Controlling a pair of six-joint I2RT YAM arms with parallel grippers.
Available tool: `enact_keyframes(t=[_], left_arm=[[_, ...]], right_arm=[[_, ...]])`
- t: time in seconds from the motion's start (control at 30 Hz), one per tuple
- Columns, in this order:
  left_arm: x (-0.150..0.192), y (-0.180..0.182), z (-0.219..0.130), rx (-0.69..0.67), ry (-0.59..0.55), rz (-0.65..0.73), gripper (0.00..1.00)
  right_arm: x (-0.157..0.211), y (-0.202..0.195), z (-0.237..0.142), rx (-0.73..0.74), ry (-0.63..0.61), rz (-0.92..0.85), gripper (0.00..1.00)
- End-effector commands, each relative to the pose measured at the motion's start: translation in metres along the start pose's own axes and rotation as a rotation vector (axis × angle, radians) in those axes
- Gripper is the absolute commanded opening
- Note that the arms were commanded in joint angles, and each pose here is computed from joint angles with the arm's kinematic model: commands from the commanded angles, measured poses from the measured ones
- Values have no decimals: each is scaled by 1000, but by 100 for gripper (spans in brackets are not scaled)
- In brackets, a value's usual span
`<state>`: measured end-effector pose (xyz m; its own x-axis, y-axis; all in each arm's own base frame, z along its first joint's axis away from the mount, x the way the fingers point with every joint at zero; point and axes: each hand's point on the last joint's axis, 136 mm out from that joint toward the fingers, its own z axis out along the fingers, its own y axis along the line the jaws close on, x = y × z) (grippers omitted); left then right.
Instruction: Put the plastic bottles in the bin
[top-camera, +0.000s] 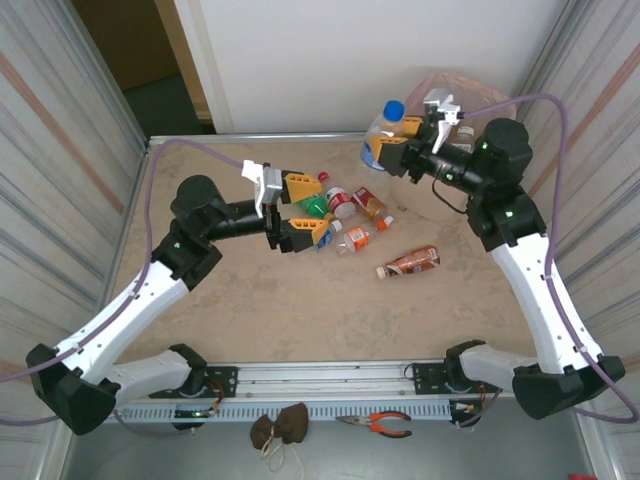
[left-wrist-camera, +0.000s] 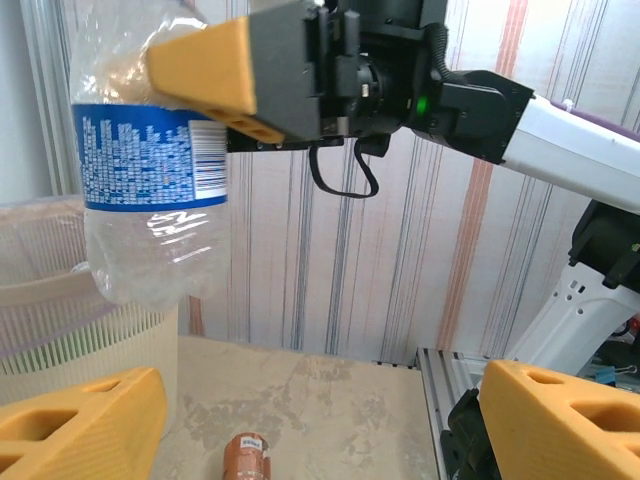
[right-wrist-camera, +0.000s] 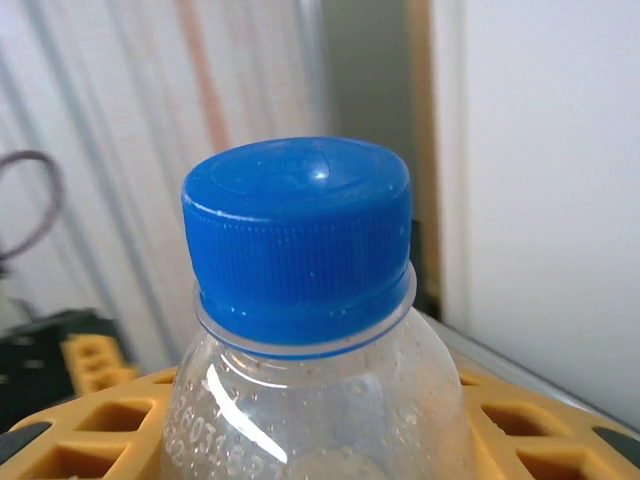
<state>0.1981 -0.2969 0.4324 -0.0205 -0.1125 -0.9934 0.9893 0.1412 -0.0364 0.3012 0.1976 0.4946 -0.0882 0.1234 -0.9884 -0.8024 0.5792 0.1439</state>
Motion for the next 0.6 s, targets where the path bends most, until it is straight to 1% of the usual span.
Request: enact_keyframes(t=[0.0,0.3,0.4,0.57], left_arm=[[1,-4,-3,-7,1,27,82],[5,3,-1,-27,8,15,82],[8,7,3,-29,20,7,82],[21,17,6,-57,58,-8,82]], right_arm=[[-6,-34,-11,136,35,-93,46],[-6,-136,-35,355,127,-168,46],[-6,-166,-41,374,142,-156,45],[-2,-206,-42,347,165,-120,43]])
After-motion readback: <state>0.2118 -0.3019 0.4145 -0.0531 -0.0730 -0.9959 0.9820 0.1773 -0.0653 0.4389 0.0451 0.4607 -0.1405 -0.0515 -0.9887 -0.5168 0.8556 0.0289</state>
